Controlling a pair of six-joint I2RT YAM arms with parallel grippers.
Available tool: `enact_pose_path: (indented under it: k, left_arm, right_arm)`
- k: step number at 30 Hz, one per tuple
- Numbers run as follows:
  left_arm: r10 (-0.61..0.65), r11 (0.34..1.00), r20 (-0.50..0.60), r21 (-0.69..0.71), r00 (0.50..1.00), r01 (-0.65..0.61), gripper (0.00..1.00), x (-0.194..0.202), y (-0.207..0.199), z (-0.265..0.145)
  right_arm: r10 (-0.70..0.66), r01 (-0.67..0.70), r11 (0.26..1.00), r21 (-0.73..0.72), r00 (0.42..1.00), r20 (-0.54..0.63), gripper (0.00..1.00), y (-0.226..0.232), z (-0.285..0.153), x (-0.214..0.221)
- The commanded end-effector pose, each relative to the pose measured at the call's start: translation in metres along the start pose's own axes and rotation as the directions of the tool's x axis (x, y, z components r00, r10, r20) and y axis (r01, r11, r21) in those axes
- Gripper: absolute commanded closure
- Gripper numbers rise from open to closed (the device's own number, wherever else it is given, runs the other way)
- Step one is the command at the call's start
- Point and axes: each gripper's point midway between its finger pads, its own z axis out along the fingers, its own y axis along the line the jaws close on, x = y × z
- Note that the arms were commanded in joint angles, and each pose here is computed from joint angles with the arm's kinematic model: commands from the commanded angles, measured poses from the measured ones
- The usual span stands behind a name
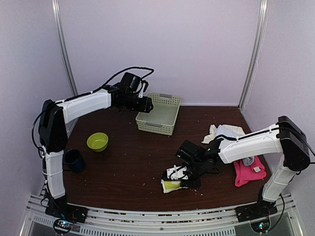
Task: Roll the towels
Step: Move the bin to the center of the board, then pick up the towel from the center of the board.
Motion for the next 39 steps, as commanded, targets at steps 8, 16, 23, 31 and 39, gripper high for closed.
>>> enact_pose_path:
  k: [8, 16, 23, 31, 39]
  left_arm:
    - [0.010, 0.986, -0.036, -0.164, 0.999, -0.016, 0.36, -0.018, 0.094, 0.063]
    - [-0.036, 0.985, -0.084, -0.173, 0.996, 0.021, 0.55, 0.006, 0.115, 0.095]
    - [-0.095, 0.975, -0.085, -0.209, 0.992, 0.076, 0.94, 0.014, 0.120, 0.084]
    - [-0.252, 0.930, -0.055, -0.292, 0.966, 0.225, 1.00, 0.059, 0.131, 0.022]
    - [-0.266, 0.941, -0.036, -0.226, 0.963, 0.252, 1.00, 0.091, 0.095, -0.024]
  right_arm:
    - [0.047, -0.062, 0.996, -0.072, 0.980, -0.194, 1.00, 0.020, 0.025, 0.052]
    - [0.050, -0.062, 0.996, -0.061, 0.981, -0.187, 1.00, 0.017, 0.022, 0.049]
    - [0.061, -0.067, 0.997, -0.033, 0.985, -0.159, 1.00, 0.006, 0.008, 0.033]
    - [0.088, -0.092, 0.996, -0.020, 0.984, -0.153, 1.00, 0.000, 0.010, 0.026]
    - [0.095, -0.091, 0.995, 0.039, 0.991, -0.095, 1.00, -0.024, -0.027, -0.003]
